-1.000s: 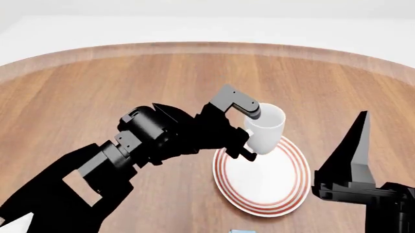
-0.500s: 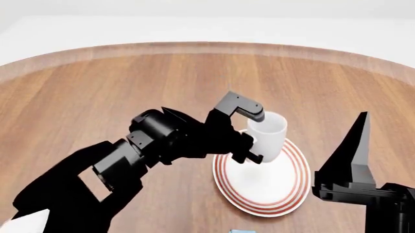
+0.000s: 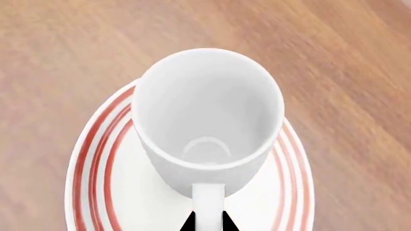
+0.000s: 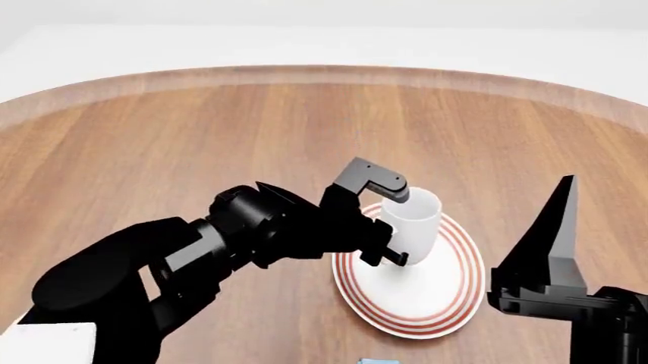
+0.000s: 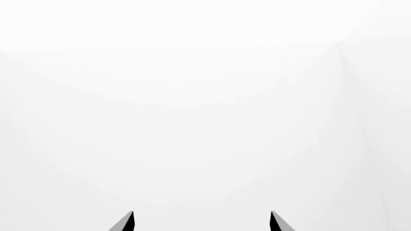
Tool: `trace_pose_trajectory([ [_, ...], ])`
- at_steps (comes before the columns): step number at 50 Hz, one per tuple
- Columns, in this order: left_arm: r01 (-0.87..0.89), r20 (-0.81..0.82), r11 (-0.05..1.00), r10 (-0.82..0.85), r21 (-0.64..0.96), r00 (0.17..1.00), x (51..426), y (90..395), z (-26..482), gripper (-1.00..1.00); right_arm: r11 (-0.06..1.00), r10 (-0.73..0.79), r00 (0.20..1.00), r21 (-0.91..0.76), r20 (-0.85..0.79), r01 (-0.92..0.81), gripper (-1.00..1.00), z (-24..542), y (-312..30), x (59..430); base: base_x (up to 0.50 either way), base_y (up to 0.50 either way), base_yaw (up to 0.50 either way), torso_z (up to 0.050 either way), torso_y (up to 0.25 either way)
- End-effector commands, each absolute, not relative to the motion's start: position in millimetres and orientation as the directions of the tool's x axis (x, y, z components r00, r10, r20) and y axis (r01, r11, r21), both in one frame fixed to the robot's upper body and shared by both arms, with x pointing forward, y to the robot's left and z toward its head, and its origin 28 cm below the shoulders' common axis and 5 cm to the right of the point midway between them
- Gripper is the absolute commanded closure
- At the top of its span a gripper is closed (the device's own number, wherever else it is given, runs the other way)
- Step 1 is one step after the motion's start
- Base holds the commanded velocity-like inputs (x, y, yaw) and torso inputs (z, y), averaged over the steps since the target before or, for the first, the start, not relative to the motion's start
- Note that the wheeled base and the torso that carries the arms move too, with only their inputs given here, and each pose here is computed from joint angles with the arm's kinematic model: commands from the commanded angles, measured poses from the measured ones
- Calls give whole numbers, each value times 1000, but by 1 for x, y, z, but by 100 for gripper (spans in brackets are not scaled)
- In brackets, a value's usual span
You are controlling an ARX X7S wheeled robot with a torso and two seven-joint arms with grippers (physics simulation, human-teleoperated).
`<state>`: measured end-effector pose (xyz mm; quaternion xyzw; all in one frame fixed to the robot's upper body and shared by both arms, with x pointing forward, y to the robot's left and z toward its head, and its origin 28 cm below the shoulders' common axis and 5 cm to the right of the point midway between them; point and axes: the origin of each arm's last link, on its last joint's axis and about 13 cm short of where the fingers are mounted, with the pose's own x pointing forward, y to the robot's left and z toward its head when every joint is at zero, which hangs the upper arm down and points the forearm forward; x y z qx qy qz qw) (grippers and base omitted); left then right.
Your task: Pick up the white mug and put it on the plate, and put the chocolate pudding to the right of the plate.
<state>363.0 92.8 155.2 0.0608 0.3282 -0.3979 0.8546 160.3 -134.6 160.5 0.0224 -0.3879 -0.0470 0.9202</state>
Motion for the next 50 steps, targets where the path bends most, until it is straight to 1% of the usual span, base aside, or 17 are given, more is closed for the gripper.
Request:
trace_pose_trajectory([
  [1,731,-588,655,-672,-190,450,360,84,152,100,995,-103,681,65,725,81,-100,162,-137,160,0,0,0,0,15],
  [11,740,-588,650,-671,-174,451,359,83,149,100,995,-103,681,66,725,80,-100,163,-136,160,0,0,0,0,0],
  [26,724,-613,670,-644,-162,458,357,85,139,100,995,-101,682,65,724,79,-100,162,-136,160,0,0,0,0,0],
  [27,721,-615,674,-640,-162,460,357,86,137,-100,995,-102,682,64,725,80,-100,162,-136,160,0,0,0,0,0],
  [44,710,-621,688,-624,-151,473,355,86,131,-100,995,-100,684,63,723,80,-100,161,-136,160,0,0,0,0,0],
  [50,742,-604,660,-641,-120,472,351,78,137,-100,995,-99,686,61,721,79,-100,160,-135,161,0,0,0,0,0],
])
